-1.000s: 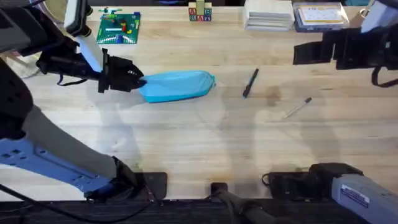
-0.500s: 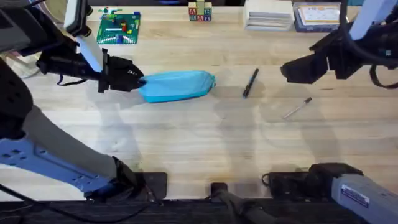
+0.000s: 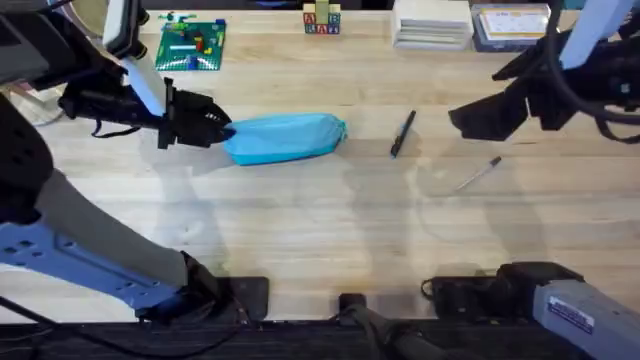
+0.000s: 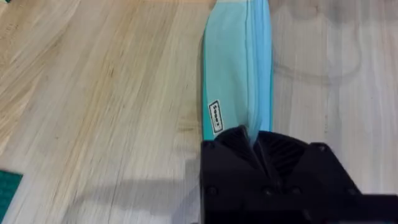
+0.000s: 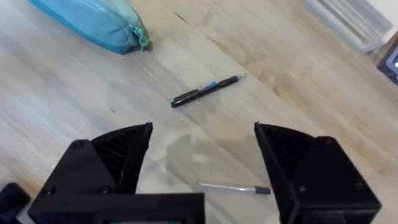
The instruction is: Unzip the bag, pick up the pens from the table one at a time and place them inside, then zip the bag closed.
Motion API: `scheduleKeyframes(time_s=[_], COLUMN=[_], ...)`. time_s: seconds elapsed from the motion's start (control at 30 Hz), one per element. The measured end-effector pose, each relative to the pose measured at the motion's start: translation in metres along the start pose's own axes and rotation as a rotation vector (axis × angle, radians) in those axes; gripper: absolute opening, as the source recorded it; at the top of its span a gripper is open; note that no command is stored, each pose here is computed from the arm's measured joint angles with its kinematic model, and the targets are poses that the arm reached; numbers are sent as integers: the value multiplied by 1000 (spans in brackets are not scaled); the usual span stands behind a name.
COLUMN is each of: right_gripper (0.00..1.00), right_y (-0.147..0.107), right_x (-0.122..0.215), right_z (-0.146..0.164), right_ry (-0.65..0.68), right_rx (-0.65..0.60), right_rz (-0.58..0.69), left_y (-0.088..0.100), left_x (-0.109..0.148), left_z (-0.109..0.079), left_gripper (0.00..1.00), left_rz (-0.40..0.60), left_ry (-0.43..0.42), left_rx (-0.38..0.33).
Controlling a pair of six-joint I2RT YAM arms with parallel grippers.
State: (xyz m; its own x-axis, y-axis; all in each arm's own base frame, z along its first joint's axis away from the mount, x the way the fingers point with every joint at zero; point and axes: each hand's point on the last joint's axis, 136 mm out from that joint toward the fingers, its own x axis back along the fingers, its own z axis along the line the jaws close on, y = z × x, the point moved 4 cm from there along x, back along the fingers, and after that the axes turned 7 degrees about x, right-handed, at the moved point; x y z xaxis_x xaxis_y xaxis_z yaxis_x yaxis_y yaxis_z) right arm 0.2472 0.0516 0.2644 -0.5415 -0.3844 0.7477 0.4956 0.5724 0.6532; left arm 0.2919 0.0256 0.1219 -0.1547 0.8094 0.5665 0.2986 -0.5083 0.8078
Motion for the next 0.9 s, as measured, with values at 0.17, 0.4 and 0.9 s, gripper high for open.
scheduleKeyframes(time_s=[0.17, 0.4, 0.9], right_gripper=[995, 995, 992], right_y=[2, 9, 15], right_x=[-1, -20, -61], right_z=[7, 16, 22], right_ry=[50, 215, 482], right_rx=[112, 207, 272], right_rz=[-26, -84, -232], left_y=[0, 0, 0], left_x=[0, 0, 0], left_z=[0, 0, 0], left_gripper=[42, 42, 42], left_rz=[0, 0, 0], left_ry=[0, 0, 0], left_rx=[0, 0, 0])
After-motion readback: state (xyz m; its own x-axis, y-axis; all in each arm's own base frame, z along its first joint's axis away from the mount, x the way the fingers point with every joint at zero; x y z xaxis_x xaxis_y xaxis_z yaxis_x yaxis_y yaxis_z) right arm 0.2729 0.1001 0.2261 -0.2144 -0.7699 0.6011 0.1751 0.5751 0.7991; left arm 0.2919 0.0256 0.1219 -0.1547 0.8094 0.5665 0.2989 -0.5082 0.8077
